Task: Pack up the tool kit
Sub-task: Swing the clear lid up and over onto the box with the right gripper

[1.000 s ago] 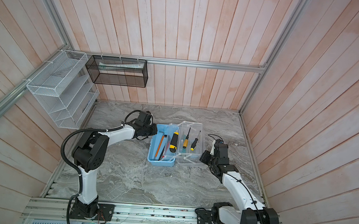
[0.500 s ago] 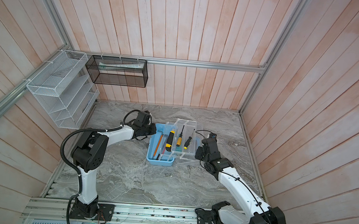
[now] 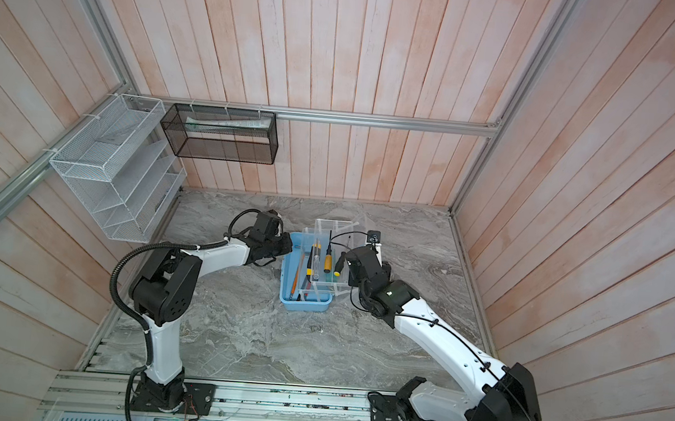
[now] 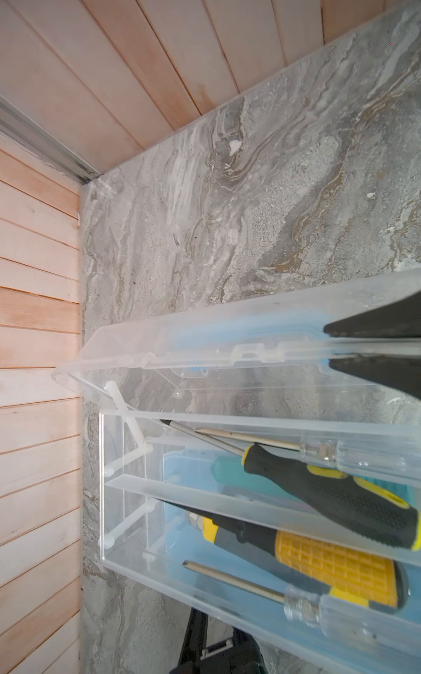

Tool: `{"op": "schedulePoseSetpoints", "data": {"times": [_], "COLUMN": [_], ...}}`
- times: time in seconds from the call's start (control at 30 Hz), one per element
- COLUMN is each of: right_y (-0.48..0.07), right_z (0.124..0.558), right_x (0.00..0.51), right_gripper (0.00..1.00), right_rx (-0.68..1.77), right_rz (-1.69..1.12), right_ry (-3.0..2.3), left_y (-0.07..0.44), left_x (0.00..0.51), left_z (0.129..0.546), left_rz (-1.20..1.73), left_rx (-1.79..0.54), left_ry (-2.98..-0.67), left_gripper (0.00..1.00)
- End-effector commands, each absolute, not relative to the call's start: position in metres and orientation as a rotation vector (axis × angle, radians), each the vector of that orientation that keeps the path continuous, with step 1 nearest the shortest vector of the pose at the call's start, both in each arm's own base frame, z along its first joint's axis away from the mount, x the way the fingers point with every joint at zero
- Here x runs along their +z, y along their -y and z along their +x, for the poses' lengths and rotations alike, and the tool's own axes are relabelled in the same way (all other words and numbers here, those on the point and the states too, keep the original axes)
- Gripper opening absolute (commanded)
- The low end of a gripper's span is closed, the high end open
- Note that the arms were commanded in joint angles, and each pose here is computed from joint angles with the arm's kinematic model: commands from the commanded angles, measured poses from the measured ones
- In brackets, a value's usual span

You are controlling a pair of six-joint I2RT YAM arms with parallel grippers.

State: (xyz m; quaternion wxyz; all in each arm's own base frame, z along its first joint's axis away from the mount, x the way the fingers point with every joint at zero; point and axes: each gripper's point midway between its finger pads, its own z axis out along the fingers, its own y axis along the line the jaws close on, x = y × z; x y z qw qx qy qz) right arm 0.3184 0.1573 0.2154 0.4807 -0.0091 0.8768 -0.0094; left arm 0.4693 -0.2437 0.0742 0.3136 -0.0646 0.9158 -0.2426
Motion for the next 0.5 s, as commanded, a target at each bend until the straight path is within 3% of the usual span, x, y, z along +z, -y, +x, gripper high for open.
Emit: {"op": "schedulePoseSetpoints", "data": {"times": [0.0, 0.47], "right_y": [-0.202, -0.284], "right_z": [0.332, 0.312], "right_x": [0.260, 0.256], "right_gripper": [0.00, 0.00], "right_rx": [0.142, 0.242], "right_rz": [0.007, -0.169], "right_ry": [-1.985, -1.998], "left_y": [0.316, 0.321], "left_x": [0.102, 0.104], "left_z": [0.424, 0.417], "left_rz": [0.053, 0.008], "left_rx": [-0.984, -1.061], "left_ry": [-2.416, -2.404], "left_gripper": [0.00, 0.00]}}
